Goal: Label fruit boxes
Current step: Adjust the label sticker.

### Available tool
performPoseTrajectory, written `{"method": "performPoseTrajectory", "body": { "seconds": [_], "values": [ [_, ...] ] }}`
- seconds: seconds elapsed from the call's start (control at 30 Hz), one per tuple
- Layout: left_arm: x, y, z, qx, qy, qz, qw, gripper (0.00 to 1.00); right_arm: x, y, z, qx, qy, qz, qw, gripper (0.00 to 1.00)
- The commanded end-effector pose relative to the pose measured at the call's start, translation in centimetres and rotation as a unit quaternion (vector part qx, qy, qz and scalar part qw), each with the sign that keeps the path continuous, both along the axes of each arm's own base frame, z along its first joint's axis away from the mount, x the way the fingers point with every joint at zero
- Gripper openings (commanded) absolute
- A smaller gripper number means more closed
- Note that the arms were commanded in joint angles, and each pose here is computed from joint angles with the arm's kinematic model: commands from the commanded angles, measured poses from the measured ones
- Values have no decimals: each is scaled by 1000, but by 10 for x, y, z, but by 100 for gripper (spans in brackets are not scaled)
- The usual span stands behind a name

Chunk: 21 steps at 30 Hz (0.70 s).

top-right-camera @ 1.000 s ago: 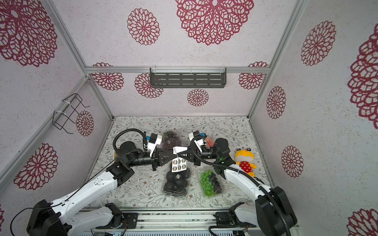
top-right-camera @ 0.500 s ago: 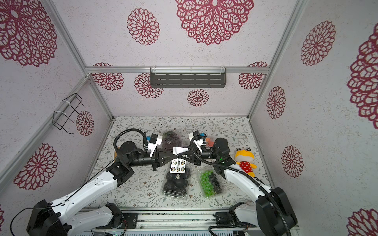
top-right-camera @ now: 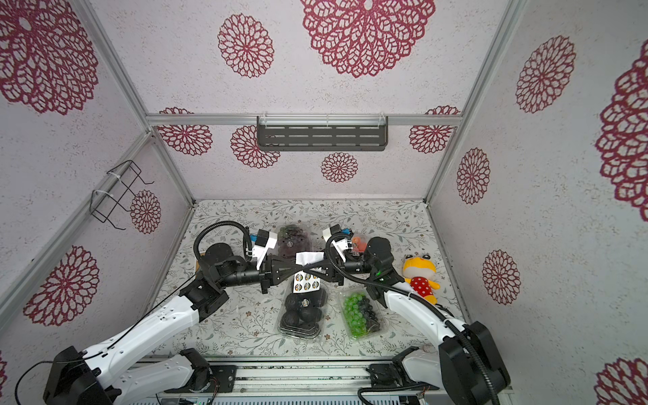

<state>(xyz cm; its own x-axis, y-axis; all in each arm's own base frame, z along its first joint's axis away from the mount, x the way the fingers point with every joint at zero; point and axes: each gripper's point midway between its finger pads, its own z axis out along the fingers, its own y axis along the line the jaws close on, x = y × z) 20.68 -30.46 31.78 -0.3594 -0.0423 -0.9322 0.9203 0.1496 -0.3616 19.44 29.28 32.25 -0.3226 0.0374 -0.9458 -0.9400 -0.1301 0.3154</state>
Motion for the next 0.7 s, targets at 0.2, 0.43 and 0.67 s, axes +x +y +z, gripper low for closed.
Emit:
{"method": "performPoseTrajectory", "body": {
  "seconds": [0.2,0.43,0.67],
  "values": [
    [-4,3,4,1,-28,11,1000,0,-9,-8,25,29,-48,1,998,30],
    [-15,1,7,-3,-25,-23,999,0,1,-11,27,29,-40,-20,999,33],
    [-19,-1,9,-8,-30,-37,999,0,5,-8,24,28,-28,-17,999,35]
  ]
}}
